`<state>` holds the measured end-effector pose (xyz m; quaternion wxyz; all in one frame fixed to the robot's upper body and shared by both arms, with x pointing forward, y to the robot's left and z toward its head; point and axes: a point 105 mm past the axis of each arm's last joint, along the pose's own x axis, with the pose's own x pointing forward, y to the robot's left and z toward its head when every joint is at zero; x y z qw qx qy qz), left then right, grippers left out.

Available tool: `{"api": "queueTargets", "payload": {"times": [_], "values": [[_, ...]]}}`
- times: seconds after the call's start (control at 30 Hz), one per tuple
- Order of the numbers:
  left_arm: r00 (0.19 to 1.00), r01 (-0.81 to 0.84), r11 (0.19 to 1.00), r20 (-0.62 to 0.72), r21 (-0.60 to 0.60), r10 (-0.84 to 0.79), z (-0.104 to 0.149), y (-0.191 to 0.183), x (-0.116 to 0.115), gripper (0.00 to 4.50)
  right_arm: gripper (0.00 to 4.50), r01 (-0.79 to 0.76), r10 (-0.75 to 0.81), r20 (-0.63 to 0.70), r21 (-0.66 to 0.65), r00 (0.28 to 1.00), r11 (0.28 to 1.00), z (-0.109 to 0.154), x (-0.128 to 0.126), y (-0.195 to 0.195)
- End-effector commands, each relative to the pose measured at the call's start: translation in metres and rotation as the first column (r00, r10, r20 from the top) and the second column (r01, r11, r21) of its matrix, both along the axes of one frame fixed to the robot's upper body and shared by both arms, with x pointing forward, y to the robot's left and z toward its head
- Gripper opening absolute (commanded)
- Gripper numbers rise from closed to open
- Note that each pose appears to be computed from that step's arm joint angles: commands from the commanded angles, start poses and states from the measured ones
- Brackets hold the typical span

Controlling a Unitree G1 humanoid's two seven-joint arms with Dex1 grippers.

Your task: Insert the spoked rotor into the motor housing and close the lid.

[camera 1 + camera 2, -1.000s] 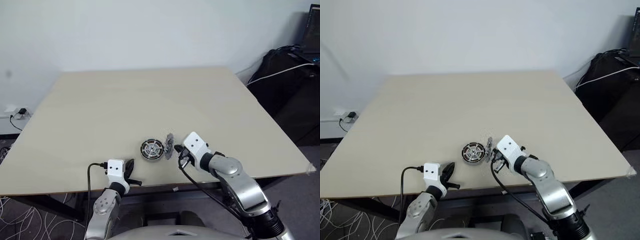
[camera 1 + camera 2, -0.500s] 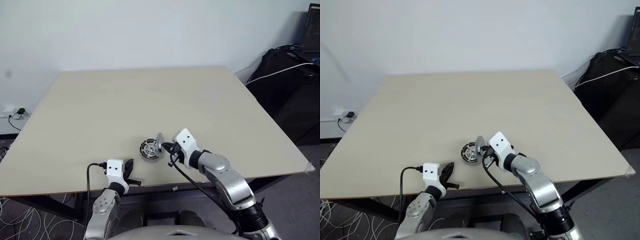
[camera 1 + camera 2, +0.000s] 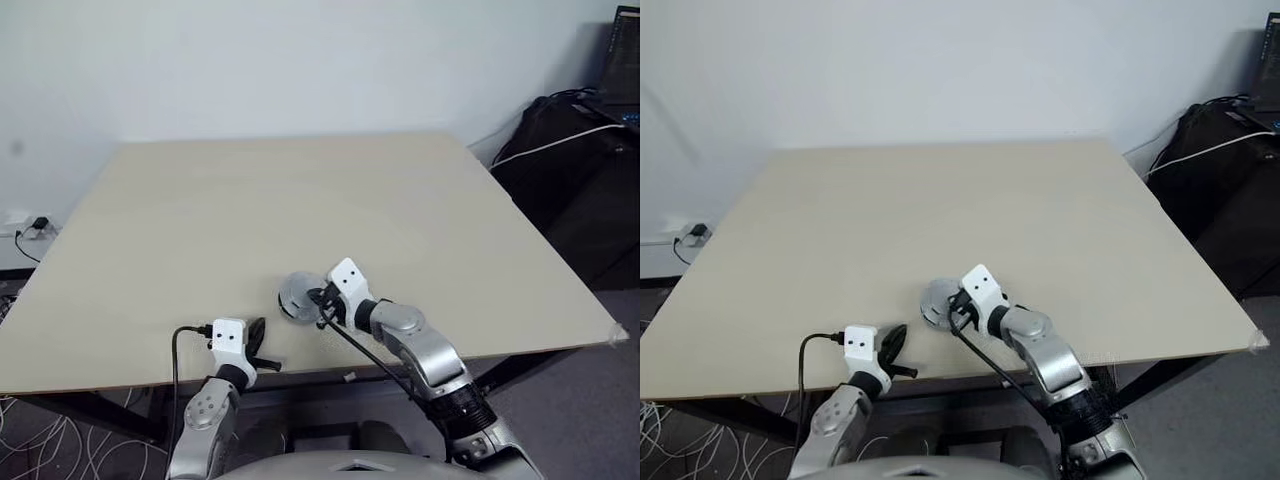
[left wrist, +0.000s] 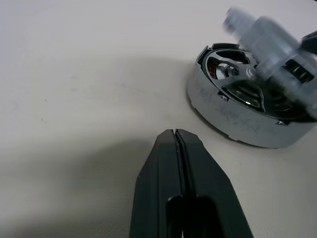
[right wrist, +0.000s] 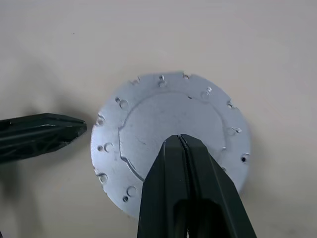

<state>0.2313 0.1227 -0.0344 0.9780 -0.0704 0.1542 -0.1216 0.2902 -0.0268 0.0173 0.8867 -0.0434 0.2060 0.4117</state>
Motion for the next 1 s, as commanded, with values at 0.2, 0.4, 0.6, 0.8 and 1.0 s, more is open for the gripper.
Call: {"api": "queueTargets", "payload": {"times": [0.2,0.4,0.6,0.8,1.0], "values": [[0.999,0.003,1.0,0.05,0.001,-0.003,0.01,0.0,0.005,0.05,0.03,0.014,-0.015,-0.042,-0.013,0.999,1.0,-0.015,0.009,0.011],[0.999,0.003,1.0,0.048,0.003,-0.003,0.009,0.001,0.005,0.05,0.42,-0.057,0.052,0.083,0.051,0.995,0.997,0.007,0.009,0.017],[0.999,0.008,1.0,0.047,0.001,-0.008,0.009,0.001,0.006,0.05,2.16,-0.103,0.091,0.17,0.064,0.981,0.993,0.026,0.008,0.013],[0.999,0.014,1.0,0.047,-0.001,-0.014,0.009,-0.001,0.006,0.05,4.12,-0.153,0.144,0.156,0.045,0.977,0.987,0.023,0.004,0.013],[0.999,0.01,1.0,0.048,-0.001,-0.01,0.01,0.0,0.006,0.05,4.48,-0.195,0.192,0.126,0.012,0.973,0.981,0.014,0.005,0.015]]}}
